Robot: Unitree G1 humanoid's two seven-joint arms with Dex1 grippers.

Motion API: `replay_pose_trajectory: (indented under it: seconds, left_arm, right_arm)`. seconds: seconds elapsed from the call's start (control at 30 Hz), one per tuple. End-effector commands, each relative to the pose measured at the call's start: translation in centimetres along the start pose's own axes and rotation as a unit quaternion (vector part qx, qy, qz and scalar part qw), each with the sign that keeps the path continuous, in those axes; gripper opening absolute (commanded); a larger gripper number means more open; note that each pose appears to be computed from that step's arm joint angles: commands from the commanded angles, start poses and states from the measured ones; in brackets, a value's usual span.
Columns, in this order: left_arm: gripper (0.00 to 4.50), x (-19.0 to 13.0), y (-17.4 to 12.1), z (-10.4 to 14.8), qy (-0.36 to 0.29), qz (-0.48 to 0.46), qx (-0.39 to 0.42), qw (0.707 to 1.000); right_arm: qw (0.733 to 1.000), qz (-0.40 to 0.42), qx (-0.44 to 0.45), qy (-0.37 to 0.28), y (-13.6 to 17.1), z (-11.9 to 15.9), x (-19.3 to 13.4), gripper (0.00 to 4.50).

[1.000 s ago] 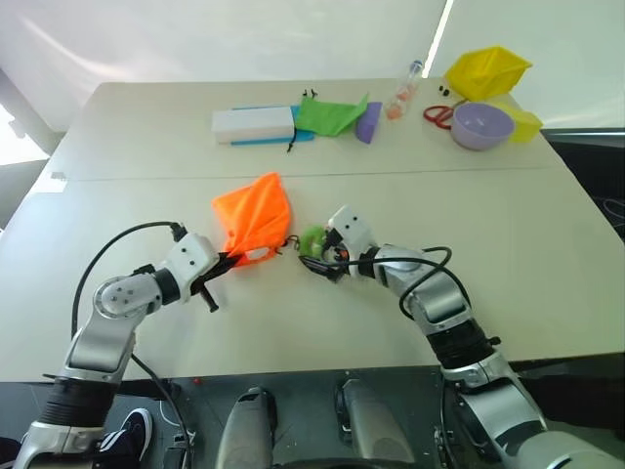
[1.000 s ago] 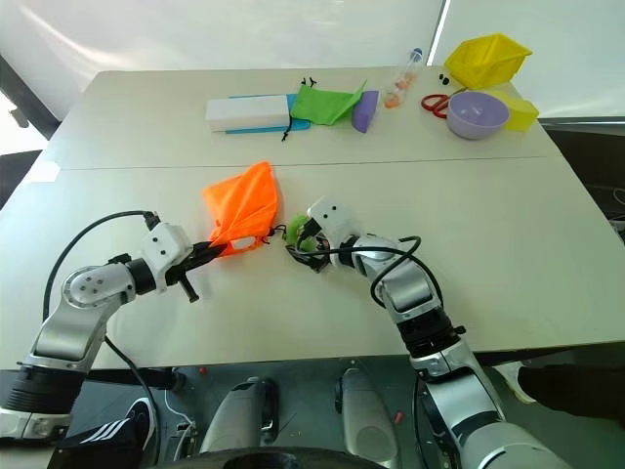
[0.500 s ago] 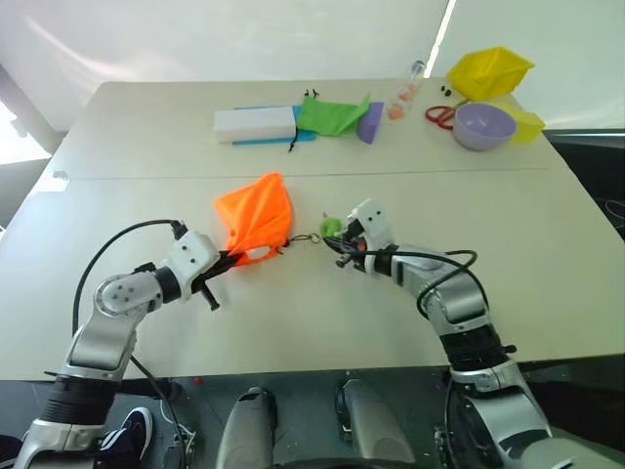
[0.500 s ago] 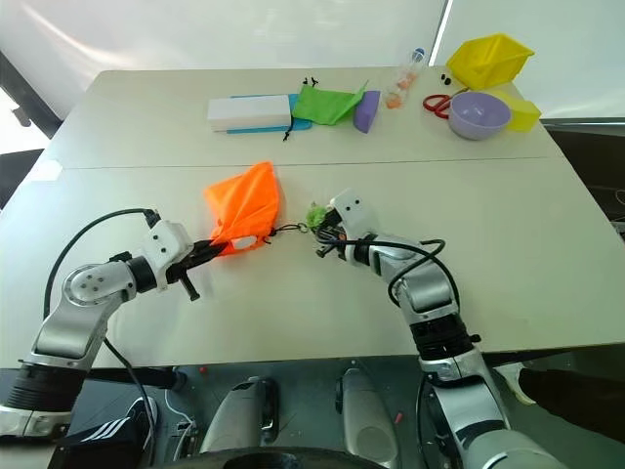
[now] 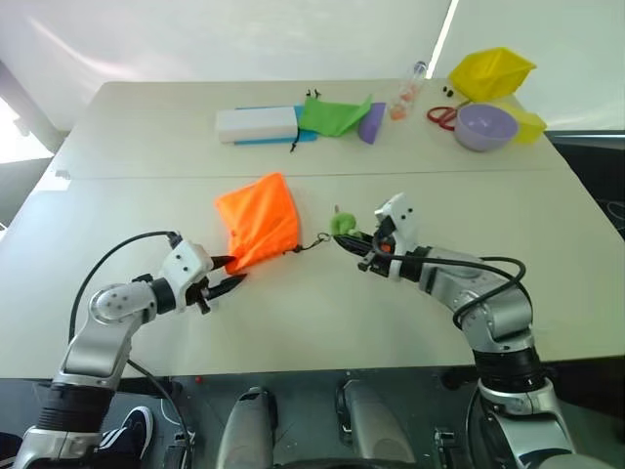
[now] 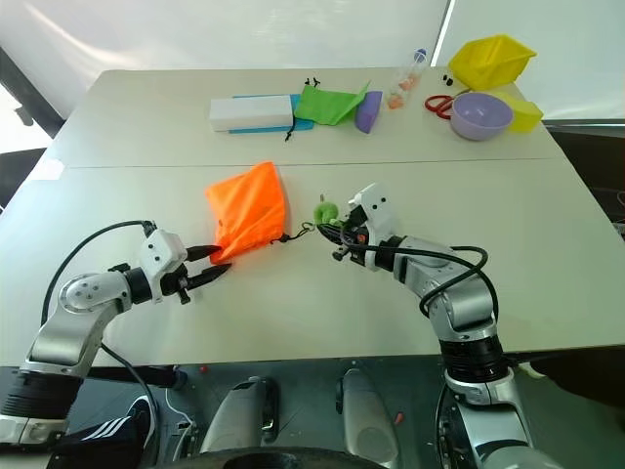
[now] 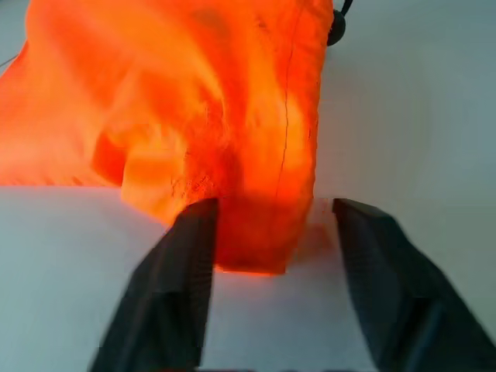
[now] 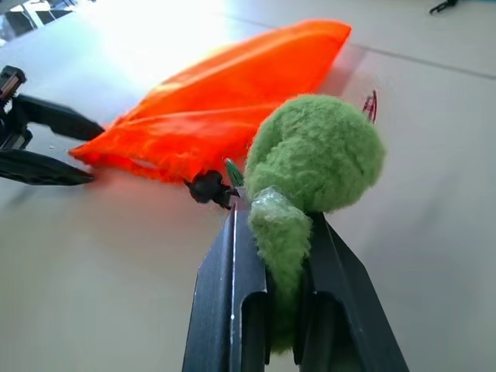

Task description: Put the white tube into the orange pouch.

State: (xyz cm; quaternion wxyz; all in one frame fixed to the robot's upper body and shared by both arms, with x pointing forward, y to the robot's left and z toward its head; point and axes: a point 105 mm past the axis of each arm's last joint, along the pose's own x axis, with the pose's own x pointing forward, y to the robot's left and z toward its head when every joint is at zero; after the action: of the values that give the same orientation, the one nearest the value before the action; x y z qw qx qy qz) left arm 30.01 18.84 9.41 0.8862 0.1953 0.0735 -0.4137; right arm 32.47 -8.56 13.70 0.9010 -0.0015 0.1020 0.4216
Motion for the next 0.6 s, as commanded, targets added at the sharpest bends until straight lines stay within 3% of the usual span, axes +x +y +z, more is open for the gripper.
replay_pose_trajectory:
  seconds: [0.03, 0.27, 0.6]
  left_arm:
    - [3.31, -0.8, 0.7, 1.5, -0.033, -0.006, 0.024, 0.999]
    - [3.31, -0.5, 3.1, 4.2, -0.08, -0.011, 0.037, 0.996]
    - [3.31, 3.8, 4.8, 7.8, -0.102, -0.073, 0.068, 0.99]
  right_arm:
    - [0.999, 0.014, -0.019, -0.026, 0.6, 1.7, -0.4, 0.0]
    - [0.999, -0.002, -0.008, -0.032, -0.3, 1.8, -1.0, 0.0]
    - [0.999, -0.038, -0.032, 0.019, -2.9, 0.1, -3.0, 0.0]
